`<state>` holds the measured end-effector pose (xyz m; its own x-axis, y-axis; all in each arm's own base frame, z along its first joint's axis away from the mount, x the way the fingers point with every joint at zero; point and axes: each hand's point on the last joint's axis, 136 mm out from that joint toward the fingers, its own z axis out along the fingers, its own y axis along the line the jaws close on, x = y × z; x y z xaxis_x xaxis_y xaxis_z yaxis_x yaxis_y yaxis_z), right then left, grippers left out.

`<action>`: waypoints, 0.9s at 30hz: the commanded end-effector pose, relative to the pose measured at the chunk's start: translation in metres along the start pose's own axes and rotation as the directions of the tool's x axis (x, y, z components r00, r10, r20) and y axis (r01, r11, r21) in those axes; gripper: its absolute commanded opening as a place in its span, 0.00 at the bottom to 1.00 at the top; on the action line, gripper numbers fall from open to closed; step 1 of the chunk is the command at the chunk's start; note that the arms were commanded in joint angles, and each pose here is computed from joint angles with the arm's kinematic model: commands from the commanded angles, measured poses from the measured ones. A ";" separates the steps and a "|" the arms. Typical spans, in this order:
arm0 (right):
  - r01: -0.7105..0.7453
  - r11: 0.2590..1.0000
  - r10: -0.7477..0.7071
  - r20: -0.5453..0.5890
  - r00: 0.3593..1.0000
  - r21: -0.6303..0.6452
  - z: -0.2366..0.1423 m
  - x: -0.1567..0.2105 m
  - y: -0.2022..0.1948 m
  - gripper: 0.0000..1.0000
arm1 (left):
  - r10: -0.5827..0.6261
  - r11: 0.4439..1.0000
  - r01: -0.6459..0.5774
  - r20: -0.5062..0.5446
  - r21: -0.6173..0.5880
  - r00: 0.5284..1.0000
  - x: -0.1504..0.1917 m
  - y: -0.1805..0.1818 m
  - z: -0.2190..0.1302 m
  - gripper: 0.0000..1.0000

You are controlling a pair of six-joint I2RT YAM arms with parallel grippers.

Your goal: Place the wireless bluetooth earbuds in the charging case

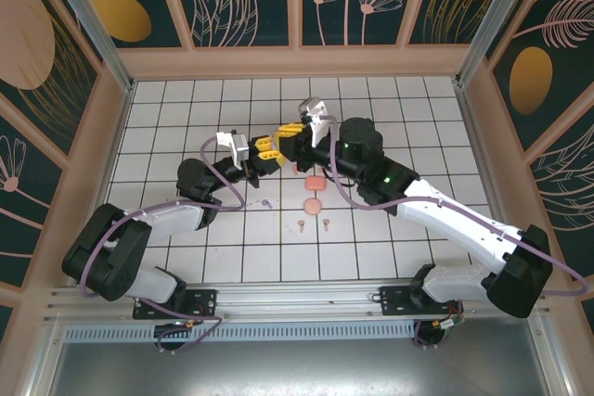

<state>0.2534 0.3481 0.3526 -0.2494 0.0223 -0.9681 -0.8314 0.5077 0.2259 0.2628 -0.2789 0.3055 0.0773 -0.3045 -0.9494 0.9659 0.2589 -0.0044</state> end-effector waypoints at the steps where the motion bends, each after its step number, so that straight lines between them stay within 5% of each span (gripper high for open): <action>1: 0.003 1.000 -0.005 -0.114 0.993 -0.016 0.005 0.035 0.003 0.17 | 0.076 0.996 -0.079 0.074 0.035 0.994 -0.029 -0.008 0.006 0.00; 14: 0.009 1.000 -0.011 -0.184 0.983 -0.010 0.010 0.044 0.002 0.24 | 0.060 0.998 -0.062 0.069 0.025 0.996 -0.028 -0.007 0.006 0.00; 21: -0.008 0.999 0.012 -0.101 0.995 0.040 0.004 0.006 -0.001 0.57 | 0.050 0.999 -0.050 0.060 0.009 0.997 -0.022 -0.005 0.003 0.00; 27: -0.061 0.994 0.060 0.011 0.998 0.093 -0.014 -0.044 -0.006 0.68 | 0.042 0.999 -0.041 0.065 -0.019 0.997 -0.016 -0.002 -0.001 0.00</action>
<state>0.2519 0.3510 0.3523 -0.3228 -0.0456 -0.9454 -0.8092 0.5314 0.2507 0.2714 -0.2766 0.3044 0.0665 -0.3100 -0.9484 0.9533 0.3003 -0.0313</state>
